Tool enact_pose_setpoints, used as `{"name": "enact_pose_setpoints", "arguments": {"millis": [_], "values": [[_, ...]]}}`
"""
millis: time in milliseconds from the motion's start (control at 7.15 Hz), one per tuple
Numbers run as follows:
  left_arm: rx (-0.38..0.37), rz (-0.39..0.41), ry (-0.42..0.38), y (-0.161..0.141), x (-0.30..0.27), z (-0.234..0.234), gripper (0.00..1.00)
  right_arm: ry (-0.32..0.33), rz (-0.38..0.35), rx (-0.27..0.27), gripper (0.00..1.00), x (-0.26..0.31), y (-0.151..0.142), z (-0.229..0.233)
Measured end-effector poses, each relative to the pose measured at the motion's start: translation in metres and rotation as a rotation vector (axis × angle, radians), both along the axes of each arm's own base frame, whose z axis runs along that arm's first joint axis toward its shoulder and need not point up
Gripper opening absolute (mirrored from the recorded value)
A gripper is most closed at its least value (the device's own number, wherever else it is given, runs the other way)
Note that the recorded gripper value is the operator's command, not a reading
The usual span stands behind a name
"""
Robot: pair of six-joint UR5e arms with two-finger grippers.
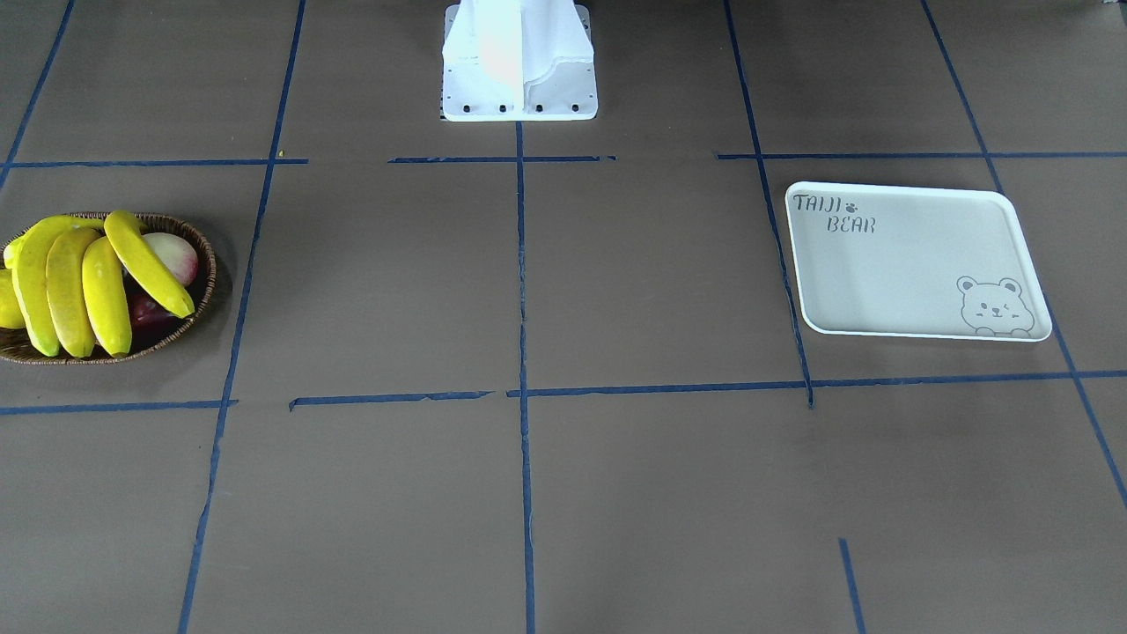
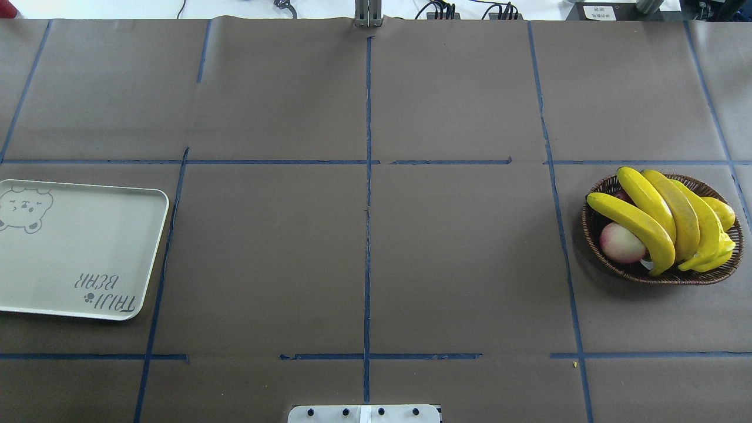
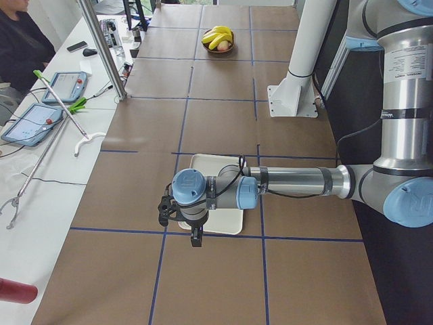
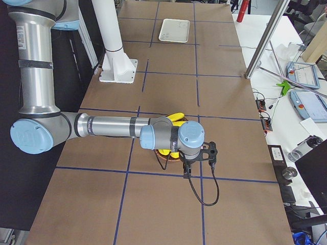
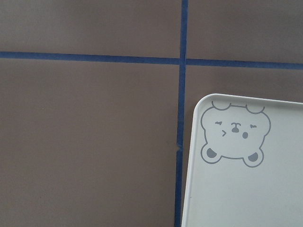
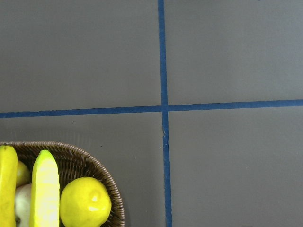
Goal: Transfer all bananas from basket to plate
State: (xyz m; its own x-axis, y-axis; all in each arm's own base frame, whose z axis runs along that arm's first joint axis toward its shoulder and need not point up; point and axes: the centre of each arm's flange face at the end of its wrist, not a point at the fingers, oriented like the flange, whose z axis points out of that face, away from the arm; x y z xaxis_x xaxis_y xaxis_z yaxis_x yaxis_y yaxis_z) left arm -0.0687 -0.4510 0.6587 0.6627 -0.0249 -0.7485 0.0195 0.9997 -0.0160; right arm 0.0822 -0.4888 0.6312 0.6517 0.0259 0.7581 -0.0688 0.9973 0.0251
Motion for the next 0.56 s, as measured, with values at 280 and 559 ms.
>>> {"name": "enact_pose_setpoints", "arguments": {"millis": [280, 559], "values": [[0.003, 0.000, 0.001, 0.000, 0.000, -0.002, 1.00, 0.007, -0.020, 0.056, 1.00, -0.028, -0.015, -0.050], [0.004, 0.000, 0.003, 0.002, 0.000, -0.002, 1.00, -0.013, -0.053, 0.122, 1.00, -0.061, -0.030, -0.102]]}}
